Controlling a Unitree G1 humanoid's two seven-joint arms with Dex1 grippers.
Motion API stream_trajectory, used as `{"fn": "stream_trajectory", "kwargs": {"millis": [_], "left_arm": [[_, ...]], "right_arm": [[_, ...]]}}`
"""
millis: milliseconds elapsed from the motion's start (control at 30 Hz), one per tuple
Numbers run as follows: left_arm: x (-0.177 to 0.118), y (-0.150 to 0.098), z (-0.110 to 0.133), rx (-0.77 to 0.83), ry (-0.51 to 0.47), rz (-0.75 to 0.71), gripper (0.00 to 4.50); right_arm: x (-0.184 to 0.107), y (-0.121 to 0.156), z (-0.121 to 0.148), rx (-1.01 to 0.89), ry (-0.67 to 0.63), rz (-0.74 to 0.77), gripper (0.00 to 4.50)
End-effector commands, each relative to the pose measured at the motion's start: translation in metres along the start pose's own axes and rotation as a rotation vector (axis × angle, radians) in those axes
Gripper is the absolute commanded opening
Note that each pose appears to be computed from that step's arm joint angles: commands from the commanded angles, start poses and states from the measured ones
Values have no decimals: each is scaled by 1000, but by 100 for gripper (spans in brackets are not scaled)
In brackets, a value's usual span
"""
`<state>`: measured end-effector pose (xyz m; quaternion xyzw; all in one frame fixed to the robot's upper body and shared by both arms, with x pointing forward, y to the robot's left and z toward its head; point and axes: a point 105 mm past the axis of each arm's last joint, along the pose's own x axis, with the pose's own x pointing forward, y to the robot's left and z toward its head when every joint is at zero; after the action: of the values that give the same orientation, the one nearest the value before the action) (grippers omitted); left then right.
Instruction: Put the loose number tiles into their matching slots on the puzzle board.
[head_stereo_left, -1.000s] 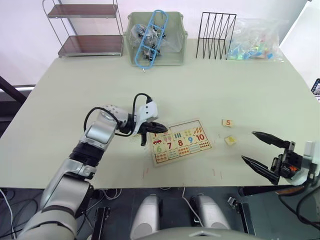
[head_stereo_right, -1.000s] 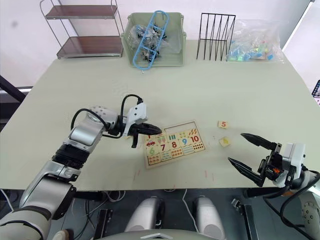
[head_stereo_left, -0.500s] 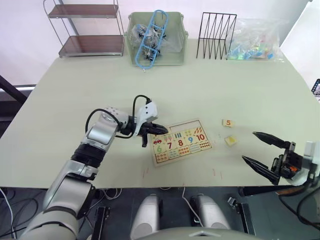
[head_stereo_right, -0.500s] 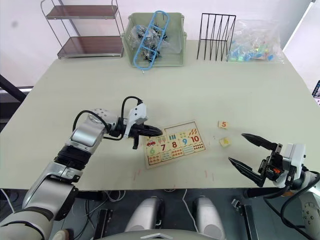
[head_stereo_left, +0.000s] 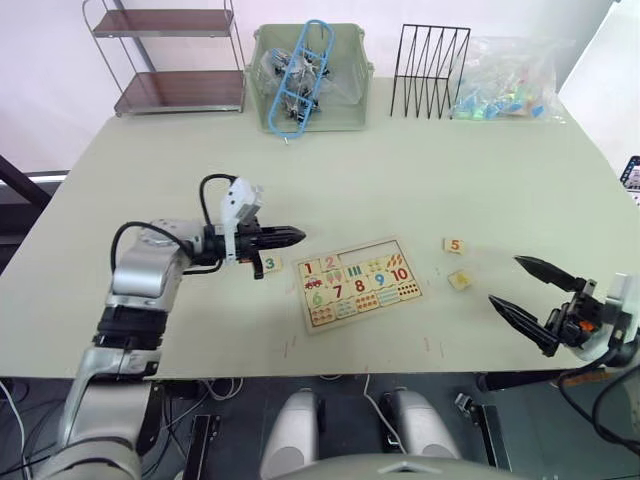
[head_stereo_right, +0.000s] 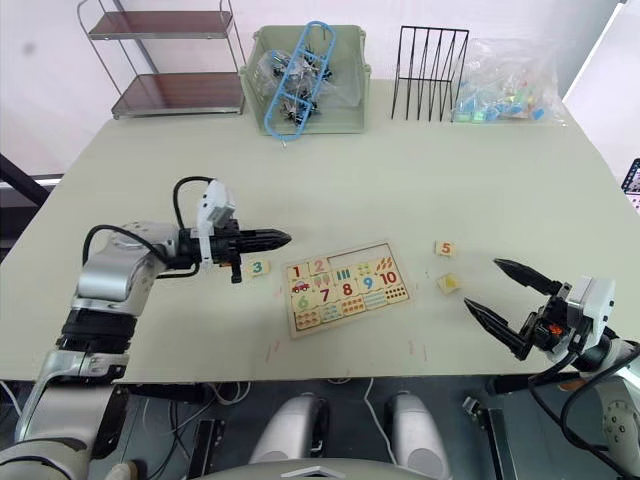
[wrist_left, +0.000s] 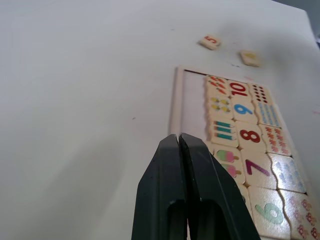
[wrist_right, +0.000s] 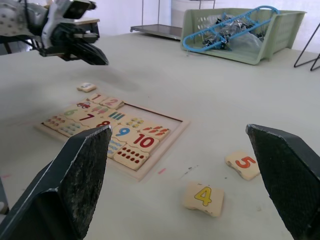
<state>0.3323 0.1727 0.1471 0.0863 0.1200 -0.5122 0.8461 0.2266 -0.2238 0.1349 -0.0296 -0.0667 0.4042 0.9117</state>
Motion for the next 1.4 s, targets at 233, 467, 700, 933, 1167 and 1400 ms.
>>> {"fn": "stream_trajectory", "kwargs": {"millis": [233, 467, 700, 933, 1167, 1400], "left_arm": [[-54, -1, -3, 27, -84, 233, 31], [-72, -15, -25, -26, -99, 347, 312], [-89, -38, -46, -109, -107, 364, 447], [-116, -52, -67, -150, -70, 396, 447], [-128, -60, -73, -140, -64, 446, 447], [-128, -60, -81, -133, -70, 491, 447]], "right_arm": [[-7, -12, -4, 22, 31, -47, 450], [-17, -19, -15, 23, 79, -64, 450], [-27, -22, -22, 28, 92, -70, 450], [-40, -16, -26, 21, 109, -53, 450], [-49, -8, -32, 17, 99, -78, 450], [-51, -9, -36, -8, 96, -105, 450]]}}
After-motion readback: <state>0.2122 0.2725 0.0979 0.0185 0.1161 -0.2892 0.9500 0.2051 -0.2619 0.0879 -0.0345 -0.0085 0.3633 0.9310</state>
